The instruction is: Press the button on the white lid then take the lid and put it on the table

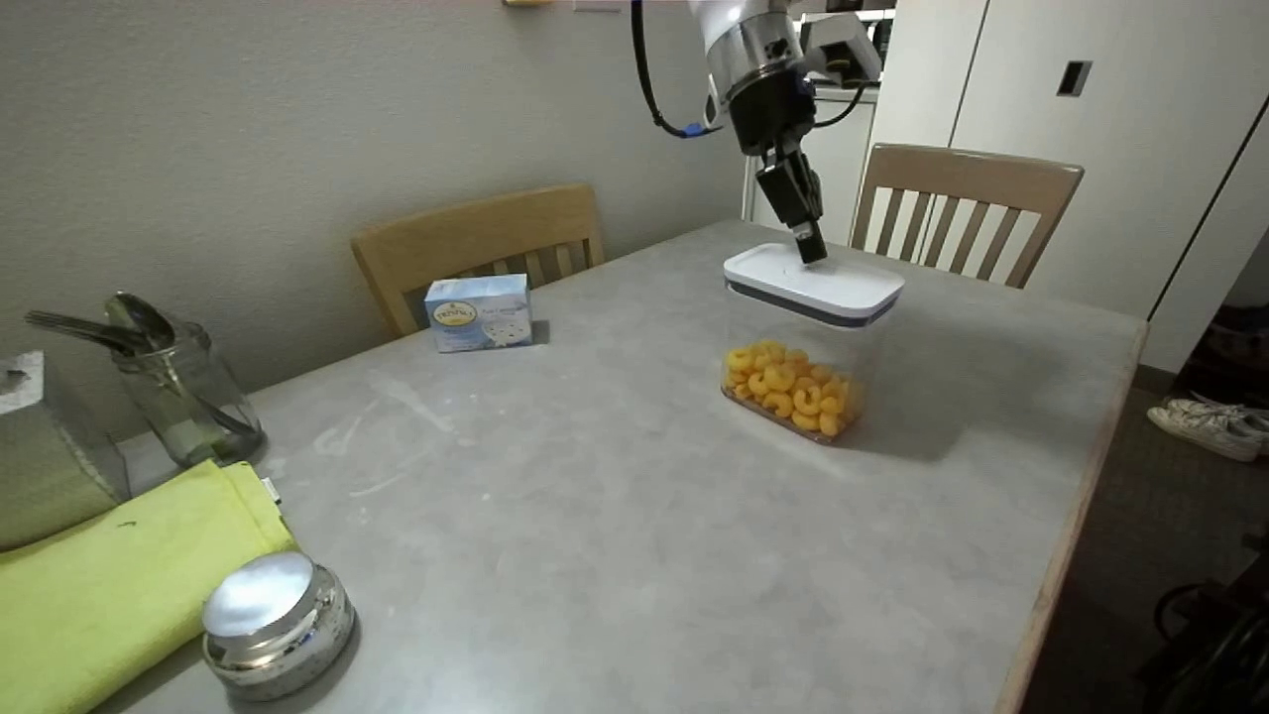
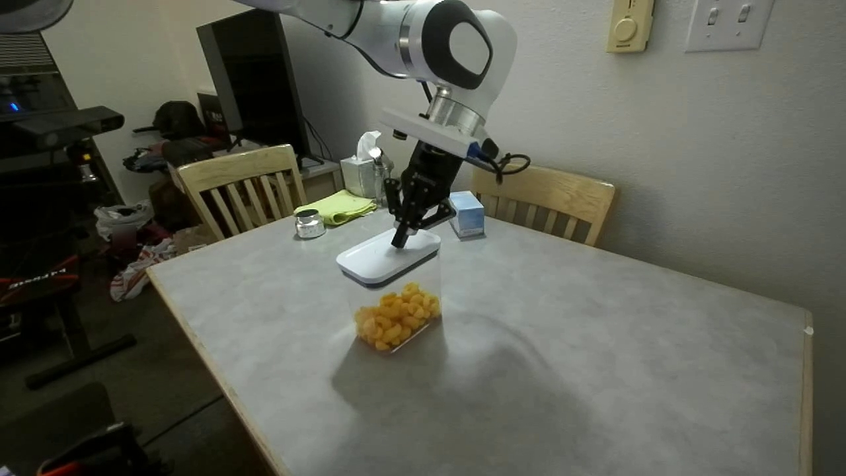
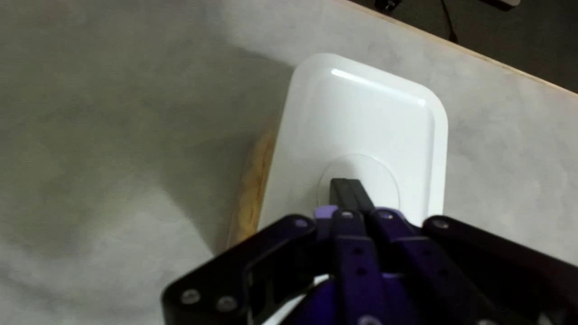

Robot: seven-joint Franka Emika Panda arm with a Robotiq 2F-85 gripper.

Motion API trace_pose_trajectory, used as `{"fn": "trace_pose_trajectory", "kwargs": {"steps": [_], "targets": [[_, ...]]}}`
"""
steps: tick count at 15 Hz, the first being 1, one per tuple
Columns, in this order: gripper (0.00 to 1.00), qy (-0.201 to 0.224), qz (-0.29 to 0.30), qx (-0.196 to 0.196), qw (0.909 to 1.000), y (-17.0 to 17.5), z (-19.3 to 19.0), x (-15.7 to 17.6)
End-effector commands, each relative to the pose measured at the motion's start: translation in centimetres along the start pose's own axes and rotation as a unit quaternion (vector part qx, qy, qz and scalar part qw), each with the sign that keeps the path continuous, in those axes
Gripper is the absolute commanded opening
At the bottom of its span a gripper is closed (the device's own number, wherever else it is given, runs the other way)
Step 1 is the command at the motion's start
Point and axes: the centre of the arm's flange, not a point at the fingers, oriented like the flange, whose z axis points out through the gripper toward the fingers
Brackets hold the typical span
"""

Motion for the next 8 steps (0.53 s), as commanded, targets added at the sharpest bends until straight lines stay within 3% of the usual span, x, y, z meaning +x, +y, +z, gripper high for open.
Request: {"fn": "trace_pose_trajectory", "kwargs": {"steps": [1, 8], "targets": [[0.0, 0.063, -0.02, 0.007, 0.9978, -1.5, 0.7, -3.9], [0.0, 0.196, -0.018, -0.04, 0.9796, -0.9, 2.8, -5.1]]}}
